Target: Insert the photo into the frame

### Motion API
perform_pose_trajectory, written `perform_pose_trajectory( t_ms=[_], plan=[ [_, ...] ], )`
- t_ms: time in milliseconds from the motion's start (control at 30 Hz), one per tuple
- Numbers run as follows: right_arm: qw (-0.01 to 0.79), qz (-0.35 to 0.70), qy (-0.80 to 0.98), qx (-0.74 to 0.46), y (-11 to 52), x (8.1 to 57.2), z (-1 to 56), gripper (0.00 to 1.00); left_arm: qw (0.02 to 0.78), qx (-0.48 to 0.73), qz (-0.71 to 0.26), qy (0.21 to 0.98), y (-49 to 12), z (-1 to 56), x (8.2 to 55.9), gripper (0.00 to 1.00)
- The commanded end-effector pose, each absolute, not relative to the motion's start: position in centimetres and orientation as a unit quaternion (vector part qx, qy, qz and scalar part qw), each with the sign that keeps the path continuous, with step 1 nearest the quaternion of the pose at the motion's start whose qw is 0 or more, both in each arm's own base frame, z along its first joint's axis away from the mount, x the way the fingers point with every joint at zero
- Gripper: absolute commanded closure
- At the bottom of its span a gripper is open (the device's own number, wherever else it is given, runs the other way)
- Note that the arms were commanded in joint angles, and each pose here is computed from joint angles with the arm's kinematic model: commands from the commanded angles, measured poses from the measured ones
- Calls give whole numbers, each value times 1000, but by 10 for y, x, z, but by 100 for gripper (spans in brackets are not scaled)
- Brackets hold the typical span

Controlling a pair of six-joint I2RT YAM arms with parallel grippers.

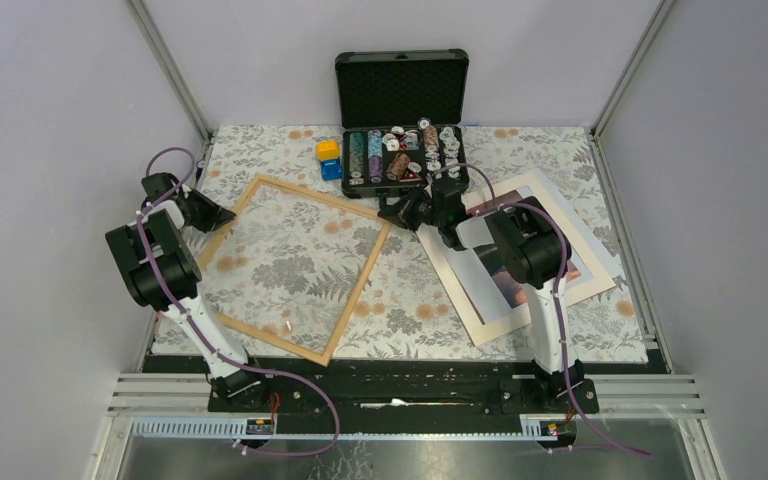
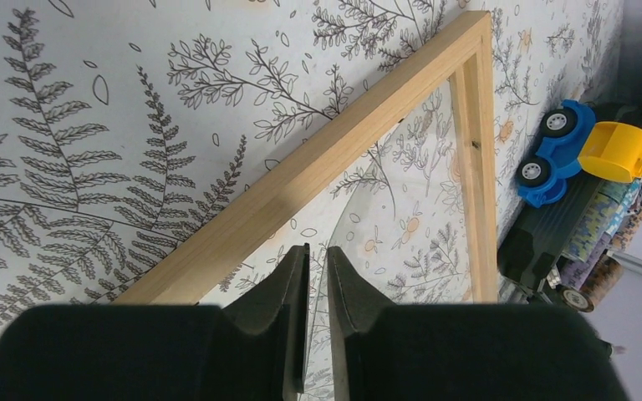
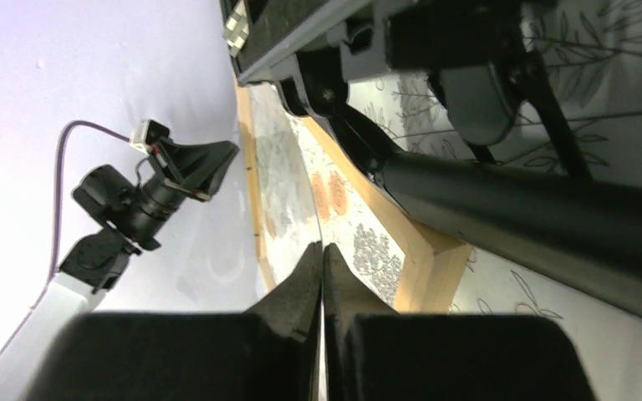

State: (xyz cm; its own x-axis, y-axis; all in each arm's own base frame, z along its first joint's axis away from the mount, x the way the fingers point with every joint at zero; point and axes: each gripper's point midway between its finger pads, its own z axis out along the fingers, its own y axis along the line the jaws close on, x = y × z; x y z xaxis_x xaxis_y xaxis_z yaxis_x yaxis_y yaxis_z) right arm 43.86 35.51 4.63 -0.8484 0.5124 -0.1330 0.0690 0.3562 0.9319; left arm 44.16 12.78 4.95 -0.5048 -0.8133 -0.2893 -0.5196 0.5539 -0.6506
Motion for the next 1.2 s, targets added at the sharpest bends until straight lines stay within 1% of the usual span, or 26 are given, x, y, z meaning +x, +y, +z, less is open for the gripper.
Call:
perform_pose_trajectory(
  t_ms=[0,33,67,100,233,400,533,733,800,833,867,967,1100,1167],
  plan=[
    [196,521,794,244,352,432,47,100,331,-395,-222,828,148,68,452,81],
    [198,519,795,246,352,430,47,100,331,-395,-219,828,149,68,452,80],
    [198,517,796,246,353,428,45,100,331,-397,-213,829,150,69,451,76],
    [201,514,796,249,353,428,45,100,330,-400,-206,830,152,69,449,68],
    [214,503,797,255,352,423,43,100,341,-402,-174,832,160,79,443,59],
    [237,493,796,259,346,424,42,100,358,-409,-132,829,171,96,434,39],
    [245,488,799,252,344,425,41,100,361,-417,-102,828,176,101,427,27],
    [234,493,813,202,356,424,40,100,362,-415,-96,829,173,102,425,21],
    [219,505,818,166,367,422,39,100,359,-415,-96,830,172,99,426,15],
    [211,515,817,150,372,421,41,100,357,-414,-98,831,172,98,427,10],
    [199,522,818,138,376,418,38,100,356,-413,-100,832,172,96,427,9],
    [168,545,813,116,386,414,39,100,342,-408,-108,840,170,83,431,8],
    [164,546,814,109,385,413,42,100,314,-404,-141,848,160,63,437,9],
    [161,548,814,107,385,415,45,100,307,-405,-142,850,160,58,438,9]
  ],
)
